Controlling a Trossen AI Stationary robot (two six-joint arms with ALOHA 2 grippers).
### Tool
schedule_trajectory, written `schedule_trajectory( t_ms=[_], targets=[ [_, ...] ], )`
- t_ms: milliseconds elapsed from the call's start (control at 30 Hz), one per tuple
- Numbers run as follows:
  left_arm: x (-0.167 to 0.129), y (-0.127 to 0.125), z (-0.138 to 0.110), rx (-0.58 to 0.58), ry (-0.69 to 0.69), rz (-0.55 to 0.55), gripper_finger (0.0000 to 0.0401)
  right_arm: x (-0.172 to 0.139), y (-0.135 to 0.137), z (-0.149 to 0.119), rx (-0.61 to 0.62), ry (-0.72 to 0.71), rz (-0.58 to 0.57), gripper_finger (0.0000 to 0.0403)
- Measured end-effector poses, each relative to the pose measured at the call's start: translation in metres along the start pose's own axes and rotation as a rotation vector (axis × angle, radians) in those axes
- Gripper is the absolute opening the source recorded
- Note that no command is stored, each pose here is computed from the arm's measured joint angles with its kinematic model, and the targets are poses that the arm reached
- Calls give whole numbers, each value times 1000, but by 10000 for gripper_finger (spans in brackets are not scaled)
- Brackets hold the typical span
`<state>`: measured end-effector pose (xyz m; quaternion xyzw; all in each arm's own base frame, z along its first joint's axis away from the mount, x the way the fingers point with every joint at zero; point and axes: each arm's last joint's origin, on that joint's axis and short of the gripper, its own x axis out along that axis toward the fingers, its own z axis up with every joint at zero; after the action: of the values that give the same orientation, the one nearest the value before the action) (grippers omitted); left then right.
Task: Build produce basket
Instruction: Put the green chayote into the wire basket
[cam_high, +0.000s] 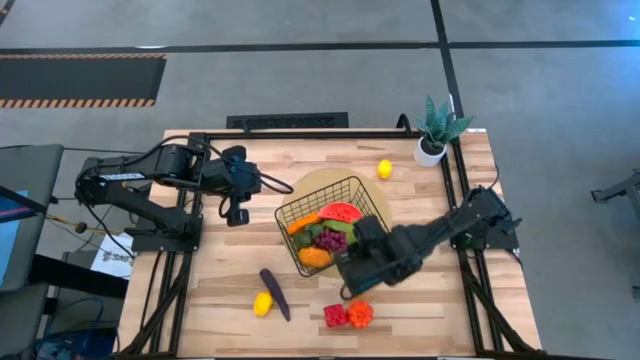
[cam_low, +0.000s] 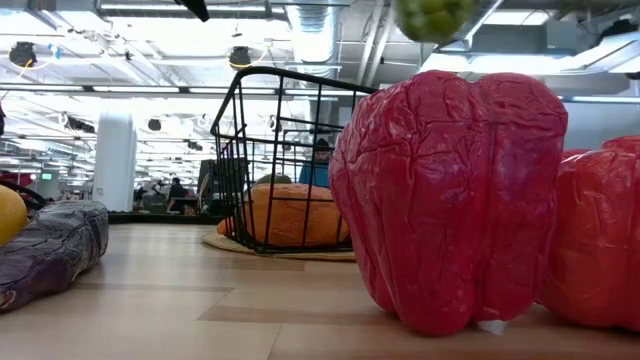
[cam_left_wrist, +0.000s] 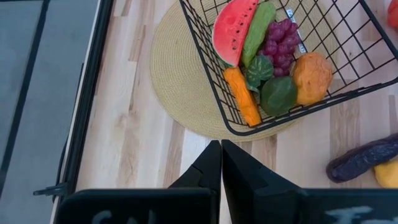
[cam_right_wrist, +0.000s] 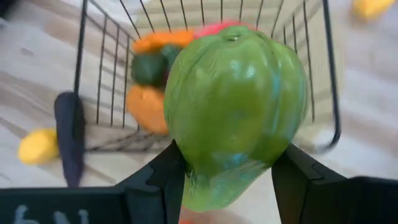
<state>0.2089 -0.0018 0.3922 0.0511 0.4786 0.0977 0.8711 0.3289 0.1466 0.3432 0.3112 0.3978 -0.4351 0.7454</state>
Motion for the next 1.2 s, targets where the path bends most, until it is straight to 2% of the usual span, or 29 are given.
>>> schedule_trajectory(
  t_ms=[167,367,567,700,900,1033,1200],
  targets=[
    [0,0,0,0,0,0,0,20,0,37,-108,-15,-35,184],
    [0,0,0,4,0,-1,0,44,-2,82,-239,-16,-20,184],
    [0,0,-1,5,7,-2,0,65,-7,106,-342,125,32,184],
    [0,0,-1,5,9,-2,0,88,-6,96,-394,240,84,184],
    [0,0,-2,8,17,-2,0,125,-9,61,-434,392,84,184],
    [0,0,-2,8,19,-1,0,146,-10,43,-414,416,106,183],
    [0,0,-2,8,19,-2,0,159,-11,36,-396,413,131,183]
  ],
)
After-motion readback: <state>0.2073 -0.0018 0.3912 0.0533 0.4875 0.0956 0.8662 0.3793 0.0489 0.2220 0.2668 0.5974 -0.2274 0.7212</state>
